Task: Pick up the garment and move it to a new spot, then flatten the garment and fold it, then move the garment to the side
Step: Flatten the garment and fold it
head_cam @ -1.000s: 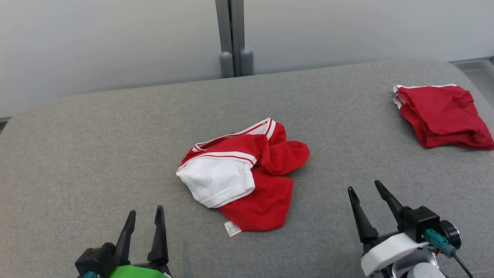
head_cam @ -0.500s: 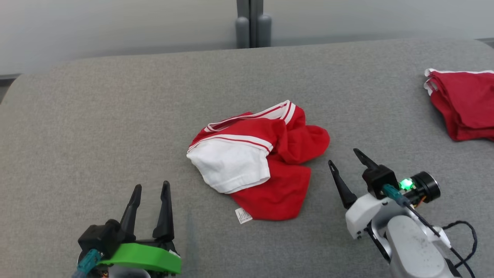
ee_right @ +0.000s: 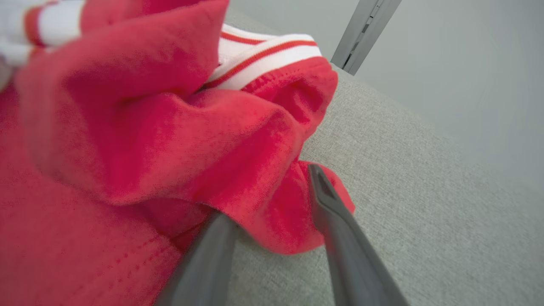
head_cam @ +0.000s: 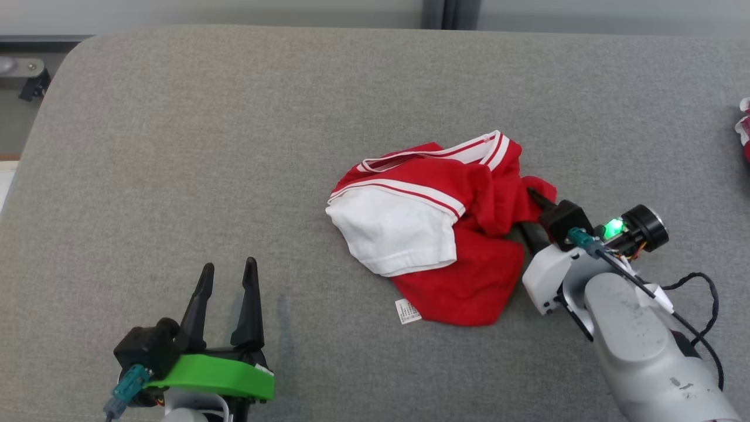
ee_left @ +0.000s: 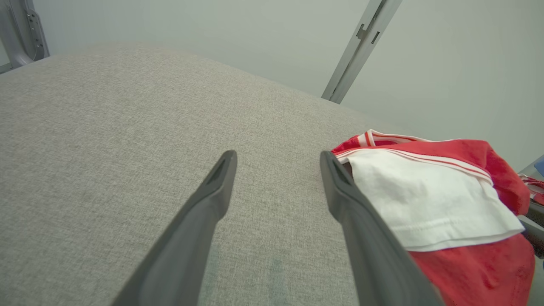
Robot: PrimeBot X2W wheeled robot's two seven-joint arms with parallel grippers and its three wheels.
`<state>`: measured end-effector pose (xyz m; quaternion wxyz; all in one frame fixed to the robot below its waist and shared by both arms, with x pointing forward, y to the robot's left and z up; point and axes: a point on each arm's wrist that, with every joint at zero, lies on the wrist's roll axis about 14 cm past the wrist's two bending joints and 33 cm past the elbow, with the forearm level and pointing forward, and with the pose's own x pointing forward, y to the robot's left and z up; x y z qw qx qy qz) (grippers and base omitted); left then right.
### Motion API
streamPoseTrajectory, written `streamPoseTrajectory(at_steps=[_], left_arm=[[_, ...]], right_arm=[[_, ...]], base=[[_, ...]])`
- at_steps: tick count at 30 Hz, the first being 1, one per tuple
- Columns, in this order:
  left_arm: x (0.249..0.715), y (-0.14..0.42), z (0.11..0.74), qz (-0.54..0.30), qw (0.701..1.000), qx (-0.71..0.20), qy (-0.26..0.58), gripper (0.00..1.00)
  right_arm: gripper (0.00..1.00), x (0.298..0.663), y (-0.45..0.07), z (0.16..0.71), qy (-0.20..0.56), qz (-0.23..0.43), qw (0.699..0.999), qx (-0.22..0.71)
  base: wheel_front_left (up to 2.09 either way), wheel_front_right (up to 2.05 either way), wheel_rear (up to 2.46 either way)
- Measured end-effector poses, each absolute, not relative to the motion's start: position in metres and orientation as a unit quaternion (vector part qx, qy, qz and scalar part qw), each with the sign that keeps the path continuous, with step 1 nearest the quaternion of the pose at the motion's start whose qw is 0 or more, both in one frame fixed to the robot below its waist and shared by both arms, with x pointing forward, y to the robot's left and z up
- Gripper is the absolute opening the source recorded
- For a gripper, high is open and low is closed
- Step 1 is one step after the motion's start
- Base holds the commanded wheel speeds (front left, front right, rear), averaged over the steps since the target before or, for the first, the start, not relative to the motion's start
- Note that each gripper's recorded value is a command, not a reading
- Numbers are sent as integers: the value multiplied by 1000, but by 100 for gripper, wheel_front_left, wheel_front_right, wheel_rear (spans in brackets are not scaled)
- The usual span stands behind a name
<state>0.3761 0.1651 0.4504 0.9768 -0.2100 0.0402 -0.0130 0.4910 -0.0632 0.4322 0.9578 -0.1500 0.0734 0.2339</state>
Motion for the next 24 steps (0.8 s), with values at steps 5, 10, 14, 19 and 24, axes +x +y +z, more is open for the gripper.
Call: streamPoseTrajectory(at_steps=[5,10,14,19,24], left_arm=[[375,167,450,-10,976,-212,40,100],[376,162,455,-18,976,-214,35,100],[375,157,458,-26,975,-219,31,100],[372,155,463,-29,974,-223,26,100],[367,157,465,-25,974,-225,23,100]], right_arm=[[0,511,-70,461,34,217,965,-141],[0,525,-84,502,-18,192,973,-124],[0,540,-95,547,-72,184,969,-149],[0,553,-96,596,-127,183,959,-176],[0,563,-90,640,-166,186,946,-206]], base=[[0,0,0],[0,0,0],[0,0,0],[0,0,0],[0,0,0]])
